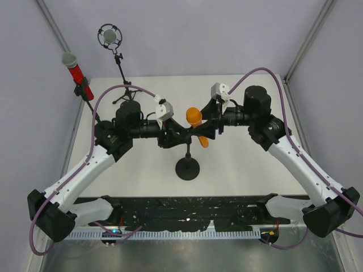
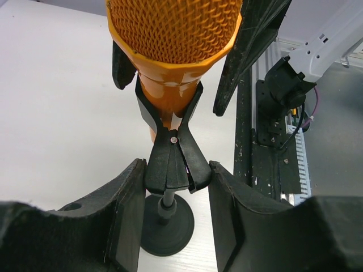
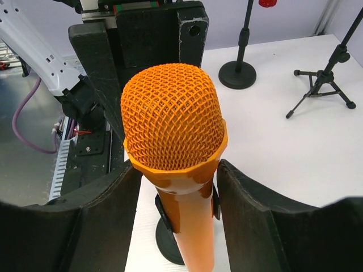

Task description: Remove the microphone from the stand

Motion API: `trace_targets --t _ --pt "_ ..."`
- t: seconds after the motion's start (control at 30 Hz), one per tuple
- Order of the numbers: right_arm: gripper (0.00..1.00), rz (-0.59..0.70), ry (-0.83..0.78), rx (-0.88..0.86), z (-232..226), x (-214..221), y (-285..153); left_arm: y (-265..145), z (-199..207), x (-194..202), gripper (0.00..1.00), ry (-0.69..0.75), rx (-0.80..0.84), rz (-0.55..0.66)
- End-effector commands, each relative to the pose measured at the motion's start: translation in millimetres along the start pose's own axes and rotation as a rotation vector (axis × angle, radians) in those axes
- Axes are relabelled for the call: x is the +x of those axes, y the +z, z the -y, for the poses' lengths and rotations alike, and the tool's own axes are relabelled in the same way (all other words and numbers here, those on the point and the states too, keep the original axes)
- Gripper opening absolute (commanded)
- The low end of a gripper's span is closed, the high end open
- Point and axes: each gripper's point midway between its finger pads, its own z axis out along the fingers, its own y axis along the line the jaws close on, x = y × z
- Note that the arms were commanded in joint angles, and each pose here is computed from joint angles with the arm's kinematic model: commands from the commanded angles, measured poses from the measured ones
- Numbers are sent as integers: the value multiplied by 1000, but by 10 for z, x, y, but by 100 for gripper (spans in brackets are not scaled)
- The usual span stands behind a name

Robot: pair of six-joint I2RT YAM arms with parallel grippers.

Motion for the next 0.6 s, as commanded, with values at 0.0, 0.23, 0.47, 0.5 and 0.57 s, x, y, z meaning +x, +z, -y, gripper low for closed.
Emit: trace_targets --t 0.0,0.23,0.47,0.5,0.57 --pt "59 48 -72 -11 -57 -181 -19 -44 41 -234 36 61 -6 64" --pt "50 57 -70 2 -46 -189 -19 -80 61 -201 37 71 2 65" --pt "41 63 -70 -4 -58 -196 -14 -100 173 -223 32 74 58 76" --pt "40 62 -69 -7 -63 -190 -13 -107 175 -229 30 77 61 80" --pt "38 65 -70 -21 -92 -194 -12 -107 171 -225 27 72 60 81"
